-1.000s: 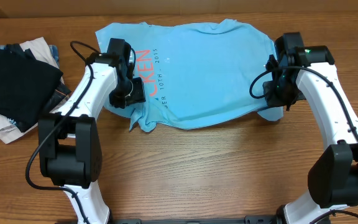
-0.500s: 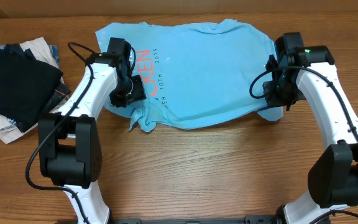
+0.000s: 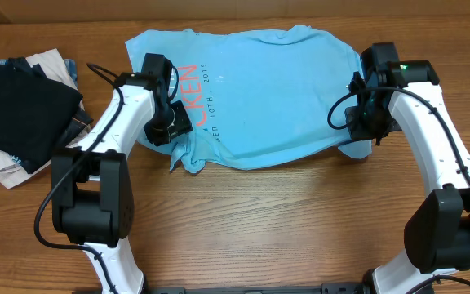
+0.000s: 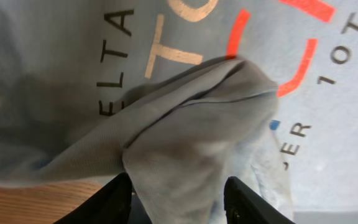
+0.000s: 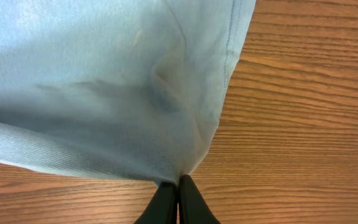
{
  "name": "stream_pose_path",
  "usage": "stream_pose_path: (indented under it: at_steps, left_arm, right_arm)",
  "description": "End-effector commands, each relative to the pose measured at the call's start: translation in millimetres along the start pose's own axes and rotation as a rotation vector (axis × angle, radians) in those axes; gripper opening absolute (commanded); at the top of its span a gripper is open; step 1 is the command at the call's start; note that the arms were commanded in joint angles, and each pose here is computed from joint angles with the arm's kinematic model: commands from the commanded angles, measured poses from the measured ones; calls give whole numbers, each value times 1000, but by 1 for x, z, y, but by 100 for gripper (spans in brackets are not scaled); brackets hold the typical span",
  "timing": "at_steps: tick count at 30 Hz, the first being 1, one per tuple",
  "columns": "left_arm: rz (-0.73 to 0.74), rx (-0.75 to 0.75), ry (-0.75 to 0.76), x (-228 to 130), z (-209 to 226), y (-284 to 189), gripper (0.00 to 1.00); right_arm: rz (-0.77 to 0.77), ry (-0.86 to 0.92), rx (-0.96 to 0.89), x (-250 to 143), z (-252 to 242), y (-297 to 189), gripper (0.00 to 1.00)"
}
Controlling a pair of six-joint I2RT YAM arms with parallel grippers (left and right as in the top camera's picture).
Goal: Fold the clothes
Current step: 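Hold the shirt's bottom corners with both grippers on the table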
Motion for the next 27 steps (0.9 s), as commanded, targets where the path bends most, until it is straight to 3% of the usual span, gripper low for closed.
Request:
stream_pose_path:
  at_steps: [1,7,19,27]
  left_arm:
    - [15,19,-45,-6,3,12,50]
    - [-21,-23,-35,1,-2,12,35]
    - [-7,-84,-40,0,-5,0,40]
    - [-50,-115,-42,3,-6,-22,38]
  right_arm:
    - [-5,10,0,-1,-2,-1,4]
    - [-6,10,0,0,-2,-1,4]
    - [-10,10,-1,0,-2,-1,4]
    - [-9,10,-1,0,-2,-1,4]
Point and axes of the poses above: each gripper's point midway between its finger pads, its own y axis out along the fingers, its own z axis along the line the jaws close on, x = y × z, the point moved 8 cm from there along -y, back along the fingers, and after that the axes turned 3 degrees about -y, right-handed, at the moved point
